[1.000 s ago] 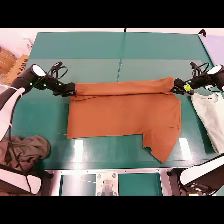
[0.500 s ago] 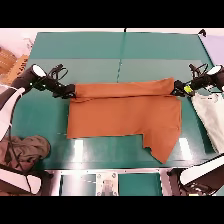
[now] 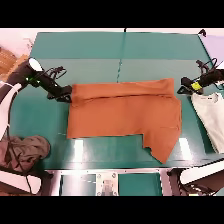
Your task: Fold the shirts.
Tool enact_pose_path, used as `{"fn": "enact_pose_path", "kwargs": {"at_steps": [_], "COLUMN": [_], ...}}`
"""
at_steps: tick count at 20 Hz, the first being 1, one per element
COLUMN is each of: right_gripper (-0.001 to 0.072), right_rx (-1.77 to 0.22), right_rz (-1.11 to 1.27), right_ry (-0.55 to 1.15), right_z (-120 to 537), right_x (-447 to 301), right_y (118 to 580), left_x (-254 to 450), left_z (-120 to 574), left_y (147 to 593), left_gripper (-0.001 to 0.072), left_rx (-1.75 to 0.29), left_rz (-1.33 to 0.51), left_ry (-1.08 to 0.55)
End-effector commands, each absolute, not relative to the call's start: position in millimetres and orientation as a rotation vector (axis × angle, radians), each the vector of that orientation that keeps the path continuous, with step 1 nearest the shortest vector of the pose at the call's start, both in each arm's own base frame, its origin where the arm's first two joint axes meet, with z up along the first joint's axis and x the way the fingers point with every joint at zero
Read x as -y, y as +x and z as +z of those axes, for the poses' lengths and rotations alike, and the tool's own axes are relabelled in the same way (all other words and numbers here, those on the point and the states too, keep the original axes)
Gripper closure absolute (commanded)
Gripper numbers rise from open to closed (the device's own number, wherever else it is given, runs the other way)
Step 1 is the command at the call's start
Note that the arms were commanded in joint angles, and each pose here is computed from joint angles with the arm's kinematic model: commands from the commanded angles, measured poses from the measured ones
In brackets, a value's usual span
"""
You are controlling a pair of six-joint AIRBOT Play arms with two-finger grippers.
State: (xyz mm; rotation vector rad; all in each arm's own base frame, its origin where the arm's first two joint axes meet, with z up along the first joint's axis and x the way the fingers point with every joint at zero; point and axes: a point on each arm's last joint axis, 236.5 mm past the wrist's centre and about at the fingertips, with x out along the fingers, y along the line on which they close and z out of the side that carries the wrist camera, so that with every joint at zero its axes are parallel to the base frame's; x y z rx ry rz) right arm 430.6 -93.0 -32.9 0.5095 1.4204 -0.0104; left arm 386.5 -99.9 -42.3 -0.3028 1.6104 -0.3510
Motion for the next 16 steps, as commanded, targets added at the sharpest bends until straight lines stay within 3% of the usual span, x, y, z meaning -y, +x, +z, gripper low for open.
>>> {"fn": "enact_pose_path", "kwargs": {"at_steps": [1,4,7,8,9,10,11,12,16], "right_gripper": [0.0694,0.0694,0.0694,0.0693,0.0691,0.0665,0.0586,0.0557,0.0558], "right_rx": [-1.479,-1.473,-1.415,-1.392,-1.374,-1.357,-1.351,-1.355,-1.322], "right_rz": [-0.135,-0.243,-0.382,-0.428,-0.468,-0.5,-0.513,-0.518,-0.483], "right_ry": [0.502,0.552,0.677,0.717,0.752,0.778,0.795,0.8,0.928], "right_z": [-11.4,1.0,-6.3,-11.5,-18.6,-26.3,-35.0,-43.4,-72.6], "right_x": [111.6,125.8,134.9,136.5,135.6,134.6,130.3,125.6,96.5], "right_y": [387.6,337.3,280.2,264.2,248.6,237.6,228.3,221.7,223.5], "left_x": [75.0,71.8,75.6,80.7,88.9,97.7,108.8,120.5,152.8], "left_z": [-25.6,-15.7,-29.0,-34.0,-38.2,-42.4,-46.5,-51.0,-86.5], "left_y": [352.3,325.6,270.7,254.5,241.2,234.7,230.4,223.9,197.0], "left_gripper": [0.0683,0.0683,0.0681,0.0607,0.0228,0.0025,0.0055,0.0055,0.0055], "left_rx": [-1.699,-1.612,-1.57,-1.563,-1.554,-1.527,-1.501,-1.497,-1.536], "left_rz": [-0.275,-0.225,-0.149,-0.15,-0.161,-0.157,-0.161,-0.18,-0.141], "left_ry": [-0.213,-0.234,-0.339,-0.375,-0.425,-0.497,-0.574,-0.628,-0.761]}}
